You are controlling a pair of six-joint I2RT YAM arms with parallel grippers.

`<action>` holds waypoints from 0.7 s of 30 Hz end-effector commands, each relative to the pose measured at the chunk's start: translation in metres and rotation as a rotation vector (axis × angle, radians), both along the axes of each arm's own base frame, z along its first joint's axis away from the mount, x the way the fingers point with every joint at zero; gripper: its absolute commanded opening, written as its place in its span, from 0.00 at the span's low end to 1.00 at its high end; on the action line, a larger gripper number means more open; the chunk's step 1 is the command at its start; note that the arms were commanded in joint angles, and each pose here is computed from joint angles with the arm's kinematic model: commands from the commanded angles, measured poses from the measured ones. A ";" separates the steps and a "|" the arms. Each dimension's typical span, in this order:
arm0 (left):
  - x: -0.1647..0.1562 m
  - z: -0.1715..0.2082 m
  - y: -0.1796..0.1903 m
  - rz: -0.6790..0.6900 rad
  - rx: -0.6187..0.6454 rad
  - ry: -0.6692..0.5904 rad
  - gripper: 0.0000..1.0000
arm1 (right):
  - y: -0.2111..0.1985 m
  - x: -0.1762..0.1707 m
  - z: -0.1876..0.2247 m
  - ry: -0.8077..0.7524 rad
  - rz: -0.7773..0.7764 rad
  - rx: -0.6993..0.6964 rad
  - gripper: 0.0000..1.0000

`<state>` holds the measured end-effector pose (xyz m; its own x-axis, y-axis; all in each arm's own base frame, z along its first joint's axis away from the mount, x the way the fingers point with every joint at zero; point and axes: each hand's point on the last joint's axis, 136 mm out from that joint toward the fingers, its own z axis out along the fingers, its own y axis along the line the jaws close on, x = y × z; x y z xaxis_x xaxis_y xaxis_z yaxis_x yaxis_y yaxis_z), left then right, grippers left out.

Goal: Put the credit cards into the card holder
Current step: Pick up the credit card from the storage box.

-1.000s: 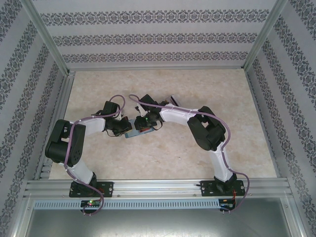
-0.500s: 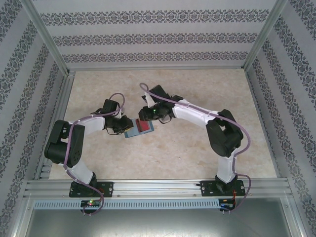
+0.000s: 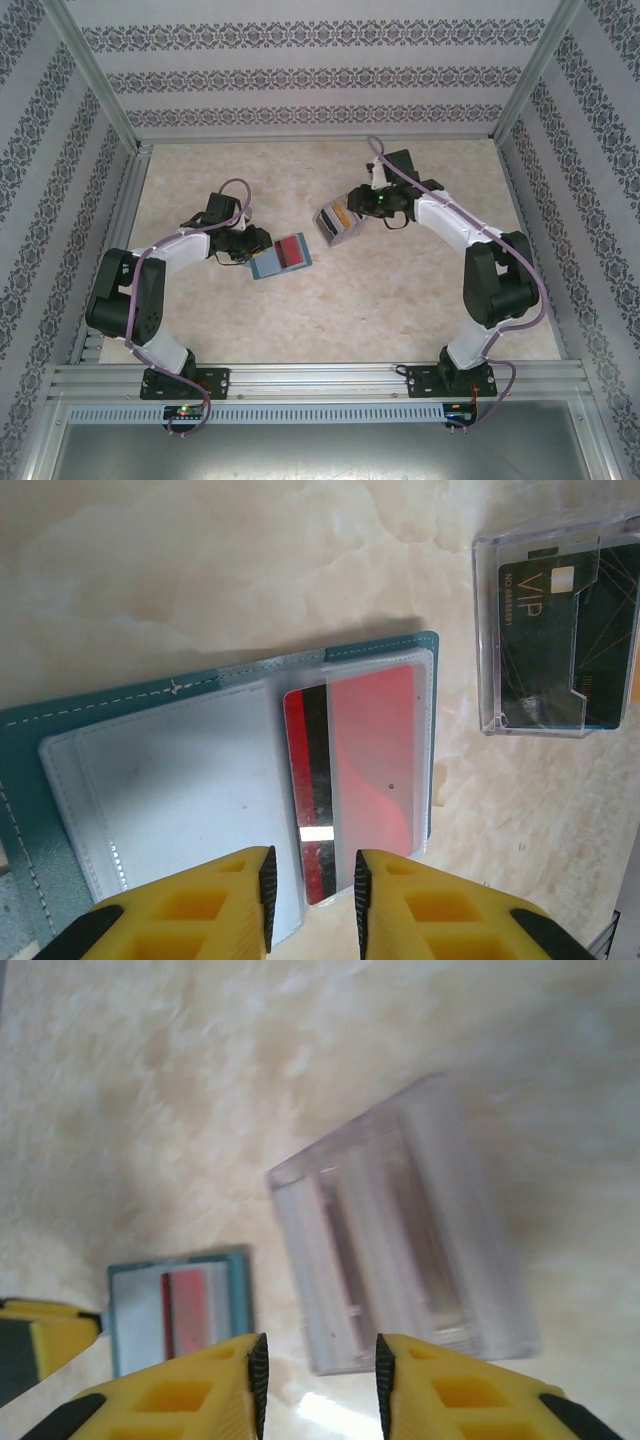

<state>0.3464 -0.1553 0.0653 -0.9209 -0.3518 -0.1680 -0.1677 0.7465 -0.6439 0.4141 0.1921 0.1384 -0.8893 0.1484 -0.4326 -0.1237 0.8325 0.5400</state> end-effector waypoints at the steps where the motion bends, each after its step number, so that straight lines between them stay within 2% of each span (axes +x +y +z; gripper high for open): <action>1: 0.010 0.014 0.002 0.016 -0.012 -0.046 0.30 | -0.023 0.004 -0.005 0.004 -0.025 -0.029 0.38; 6: 0.010 0.015 0.002 0.019 -0.013 -0.062 0.30 | -0.032 0.016 -0.021 0.054 -0.020 -0.020 0.40; 21: 0.007 0.011 0.005 0.022 0.001 -0.061 0.30 | -0.006 0.032 -0.045 0.114 0.054 0.010 0.42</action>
